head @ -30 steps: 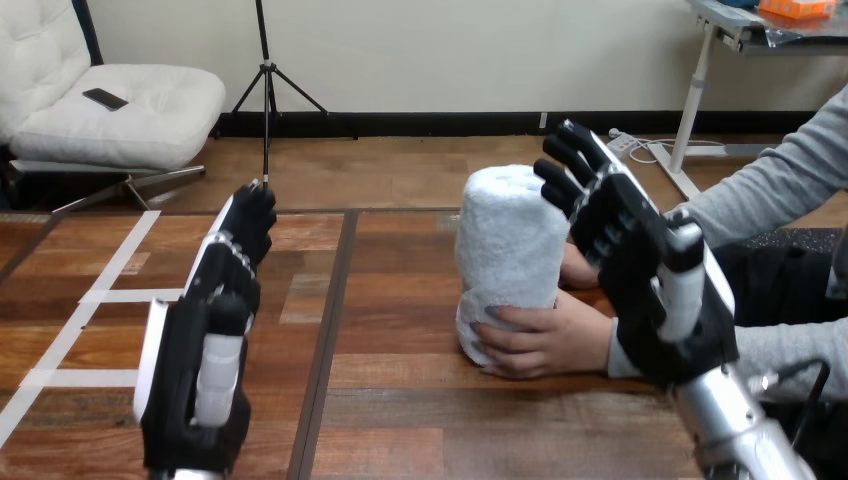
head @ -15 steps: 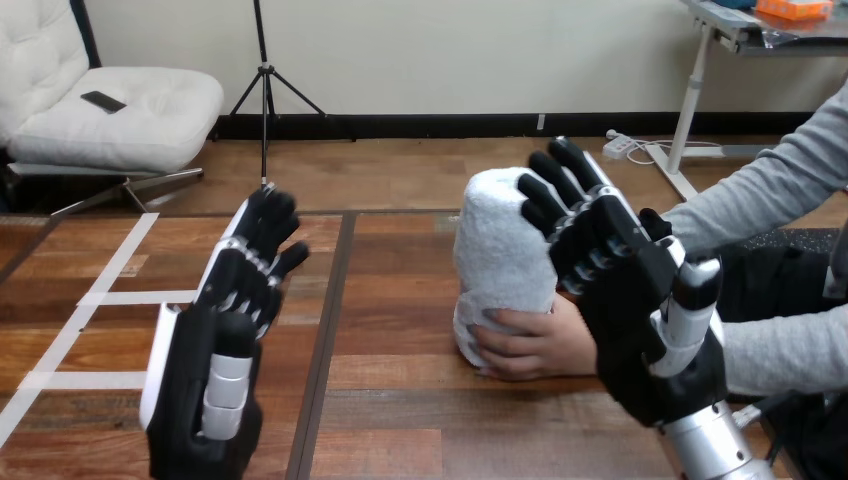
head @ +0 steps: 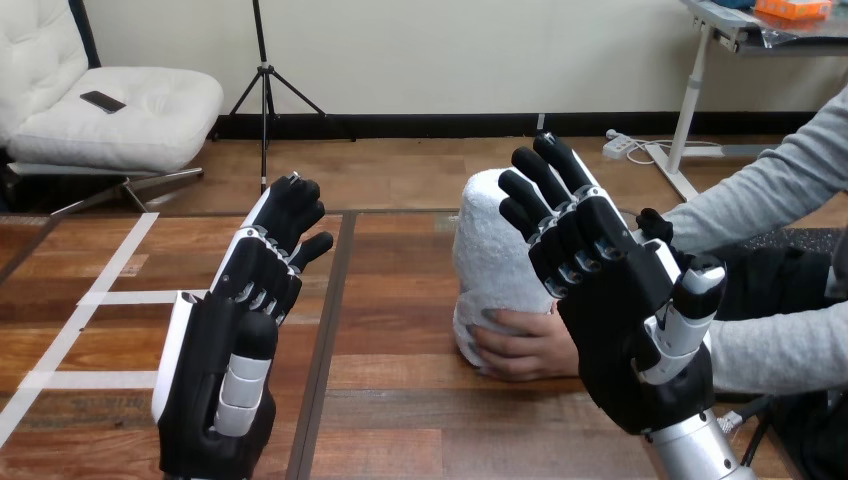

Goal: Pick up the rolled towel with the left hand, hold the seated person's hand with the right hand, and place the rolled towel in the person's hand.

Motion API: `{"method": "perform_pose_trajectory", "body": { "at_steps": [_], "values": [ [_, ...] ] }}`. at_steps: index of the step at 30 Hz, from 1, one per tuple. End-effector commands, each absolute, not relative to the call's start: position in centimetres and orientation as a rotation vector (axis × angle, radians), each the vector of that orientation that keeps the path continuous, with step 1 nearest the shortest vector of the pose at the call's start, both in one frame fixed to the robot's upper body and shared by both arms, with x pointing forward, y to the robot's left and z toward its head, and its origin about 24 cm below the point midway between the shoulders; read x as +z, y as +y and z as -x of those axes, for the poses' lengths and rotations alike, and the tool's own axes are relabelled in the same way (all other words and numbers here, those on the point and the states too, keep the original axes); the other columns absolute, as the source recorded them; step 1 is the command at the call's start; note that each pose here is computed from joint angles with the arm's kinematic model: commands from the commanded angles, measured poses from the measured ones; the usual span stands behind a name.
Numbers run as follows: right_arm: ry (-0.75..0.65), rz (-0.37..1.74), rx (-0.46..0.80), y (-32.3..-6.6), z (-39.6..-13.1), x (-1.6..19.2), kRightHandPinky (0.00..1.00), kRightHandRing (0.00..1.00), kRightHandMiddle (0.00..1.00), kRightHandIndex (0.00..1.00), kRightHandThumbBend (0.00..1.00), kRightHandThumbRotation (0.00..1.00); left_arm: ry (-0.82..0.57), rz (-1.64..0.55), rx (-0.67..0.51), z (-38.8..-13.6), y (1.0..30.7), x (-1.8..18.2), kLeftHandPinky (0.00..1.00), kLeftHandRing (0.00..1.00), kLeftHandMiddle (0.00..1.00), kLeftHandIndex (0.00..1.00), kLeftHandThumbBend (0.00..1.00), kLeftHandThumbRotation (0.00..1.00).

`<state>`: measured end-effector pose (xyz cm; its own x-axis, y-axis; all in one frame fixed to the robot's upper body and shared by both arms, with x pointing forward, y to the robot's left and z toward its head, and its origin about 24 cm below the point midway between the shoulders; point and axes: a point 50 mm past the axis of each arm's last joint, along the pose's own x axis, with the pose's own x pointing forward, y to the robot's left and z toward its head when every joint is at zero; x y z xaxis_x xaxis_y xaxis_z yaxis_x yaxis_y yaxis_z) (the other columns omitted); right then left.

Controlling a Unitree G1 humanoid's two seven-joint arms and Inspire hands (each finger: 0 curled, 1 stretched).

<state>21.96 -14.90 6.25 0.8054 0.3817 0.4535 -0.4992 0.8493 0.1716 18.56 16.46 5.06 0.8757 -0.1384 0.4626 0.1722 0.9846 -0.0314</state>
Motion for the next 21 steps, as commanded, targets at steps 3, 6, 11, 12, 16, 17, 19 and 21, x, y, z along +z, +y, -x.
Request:
{"method": "perform_pose_trajectory", "body": {
  "at_steps": [3, 6, 11, 12, 16, 17, 19, 21],
  "values": [
    [-0.495, -0.291, 0.482, -14.83, -22.04, 7.46, 1.0, 0.97, 0.96, 0.95, 1.0, 1.0, -0.561, 0.08, -0.176, -19.17, 16.09, 6.77, 0.88, 0.93, 0.91, 0.9, 0.9, 0.89],
    [-0.496, -0.289, 0.483, -14.81, -21.97, 7.46, 1.0, 0.97, 0.96, 0.95, 1.0, 1.0, -0.564, 0.083, -0.173, -19.23, 16.09, 6.79, 0.87, 0.92, 0.91, 0.9, 0.89, 0.88],
    [-0.498, -0.292, 0.487, -14.84, -21.94, 7.5, 1.0, 0.97, 0.96, 0.95, 1.0, 1.0, -0.567, 0.088, -0.177, -19.28, 16.09, 6.78, 0.85, 0.92, 0.91, 0.9, 0.88, 0.88],
    [-0.498, -0.292, 0.488, -14.86, -21.94, 7.5, 0.99, 0.97, 0.96, 0.95, 1.0, 1.0, -0.567, 0.088, -0.178, -19.28, 16.08, 6.8, 0.85, 0.92, 0.91, 0.9, 0.88, 0.88],
    [-0.497, -0.294, 0.488, -14.91, -21.94, 7.52, 0.98, 0.96, 0.95, 0.94, 1.0, 1.0, -0.567, 0.091, -0.182, -19.27, 16.06, 6.84, 0.85, 0.92, 0.91, 0.9, 0.88, 0.87],
    [-0.497, -0.293, 0.487, -14.93, -21.93, 7.53, 0.97, 0.96, 0.95, 0.94, 1.0, 1.0, -0.568, 0.094, -0.183, -19.27, 16.05, 6.85, 0.85, 0.92, 0.91, 0.9, 0.88, 0.87],
    [-0.497, -0.292, 0.486, -14.95, -21.92, 7.53, 0.96, 0.96, 0.95, 0.94, 1.0, 1.0, -0.57, 0.096, -0.184, -19.28, 16.04, 6.86, 0.85, 0.92, 0.91, 0.9, 0.87, 0.87],
    [-0.496, -0.293, 0.486, -14.98, -21.9, 7.53, 0.96, 0.96, 0.95, 0.94, 1.0, 1.0, -0.572, 0.095, -0.182, -19.28, 16.04, 6.9, 0.86, 0.92, 0.91, 0.9, 0.87, 0.87]
  ]
}}
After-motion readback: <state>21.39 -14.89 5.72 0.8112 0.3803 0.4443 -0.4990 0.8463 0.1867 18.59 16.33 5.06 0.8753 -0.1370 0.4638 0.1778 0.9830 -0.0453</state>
